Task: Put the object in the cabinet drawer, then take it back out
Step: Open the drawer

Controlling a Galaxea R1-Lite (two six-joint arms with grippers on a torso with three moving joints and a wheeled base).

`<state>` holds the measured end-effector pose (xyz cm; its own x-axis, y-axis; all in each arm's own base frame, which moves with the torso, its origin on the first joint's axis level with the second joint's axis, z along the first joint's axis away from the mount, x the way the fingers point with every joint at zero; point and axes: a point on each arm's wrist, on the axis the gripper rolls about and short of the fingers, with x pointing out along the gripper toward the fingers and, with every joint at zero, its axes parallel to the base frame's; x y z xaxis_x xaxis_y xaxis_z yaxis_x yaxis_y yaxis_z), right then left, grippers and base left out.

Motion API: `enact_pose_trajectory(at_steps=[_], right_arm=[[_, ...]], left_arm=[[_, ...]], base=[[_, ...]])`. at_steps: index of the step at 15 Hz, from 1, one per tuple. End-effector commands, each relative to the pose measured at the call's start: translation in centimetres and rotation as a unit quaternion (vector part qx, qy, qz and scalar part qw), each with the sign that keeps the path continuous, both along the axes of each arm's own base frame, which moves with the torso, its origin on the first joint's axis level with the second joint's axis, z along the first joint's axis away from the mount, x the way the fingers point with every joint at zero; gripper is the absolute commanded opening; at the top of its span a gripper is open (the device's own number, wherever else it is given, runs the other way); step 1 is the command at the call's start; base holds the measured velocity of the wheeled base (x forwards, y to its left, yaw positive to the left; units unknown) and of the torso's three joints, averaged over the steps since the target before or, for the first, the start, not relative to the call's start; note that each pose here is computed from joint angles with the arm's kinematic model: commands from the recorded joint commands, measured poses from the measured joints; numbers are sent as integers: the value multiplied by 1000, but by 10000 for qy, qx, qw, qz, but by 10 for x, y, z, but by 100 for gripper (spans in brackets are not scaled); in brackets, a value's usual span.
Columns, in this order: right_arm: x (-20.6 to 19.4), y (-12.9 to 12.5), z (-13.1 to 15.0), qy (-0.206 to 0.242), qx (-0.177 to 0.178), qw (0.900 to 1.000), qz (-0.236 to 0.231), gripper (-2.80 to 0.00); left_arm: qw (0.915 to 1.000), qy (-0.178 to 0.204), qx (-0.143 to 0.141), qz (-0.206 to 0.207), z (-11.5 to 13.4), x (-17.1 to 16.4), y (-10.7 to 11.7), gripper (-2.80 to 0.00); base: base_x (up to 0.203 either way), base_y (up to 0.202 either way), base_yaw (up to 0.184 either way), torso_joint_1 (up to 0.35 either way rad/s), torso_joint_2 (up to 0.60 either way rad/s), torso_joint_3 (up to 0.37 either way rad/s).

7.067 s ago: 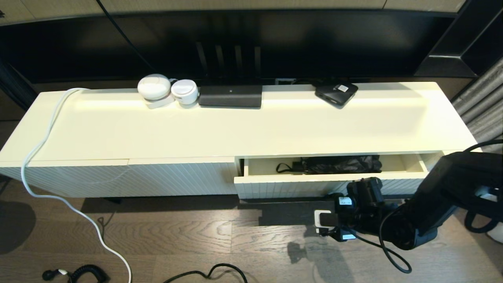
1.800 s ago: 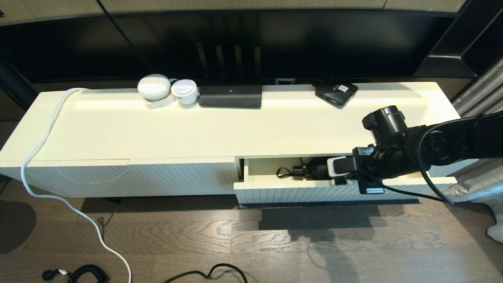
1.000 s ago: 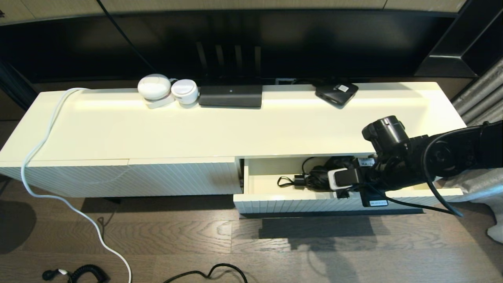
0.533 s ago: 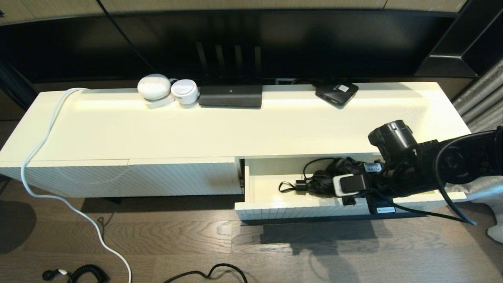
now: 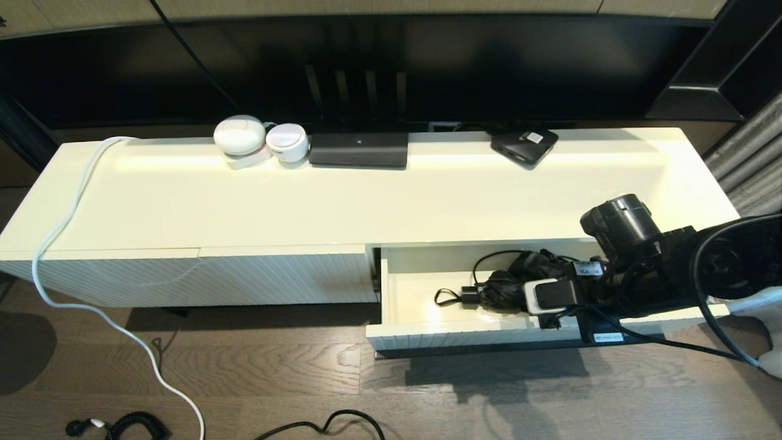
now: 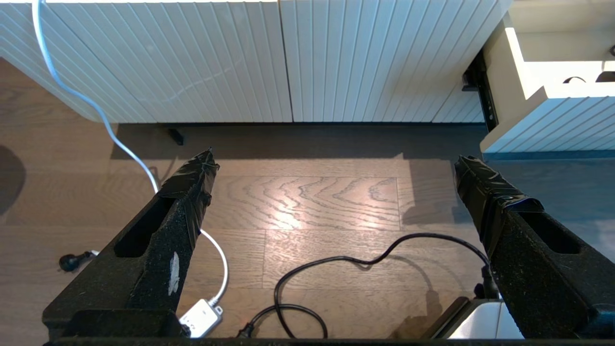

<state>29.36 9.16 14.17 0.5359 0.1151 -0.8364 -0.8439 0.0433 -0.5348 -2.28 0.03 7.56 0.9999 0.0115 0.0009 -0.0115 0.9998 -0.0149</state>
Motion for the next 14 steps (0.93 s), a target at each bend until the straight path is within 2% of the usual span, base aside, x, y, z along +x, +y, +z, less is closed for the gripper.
enact_pose_trajectory(at_steps=[1,10,14], right_arm=[[-5,1,-3,110,-30,9999,38,-280],[-22,18,-9,316,138,9994,27,-280],[-31,18,-14,447,100,9989,55,-280]], left_arm=[[10000,-3,-2,10,0,0,0,0],[10000,-3,-2,4,0,0,0,0],[10000,-3,-2,4,0,0,0,0]], base=[[0,0,0,0,0,0],[0,0,0,0,0,0],[0,0,0,0,0,0]])
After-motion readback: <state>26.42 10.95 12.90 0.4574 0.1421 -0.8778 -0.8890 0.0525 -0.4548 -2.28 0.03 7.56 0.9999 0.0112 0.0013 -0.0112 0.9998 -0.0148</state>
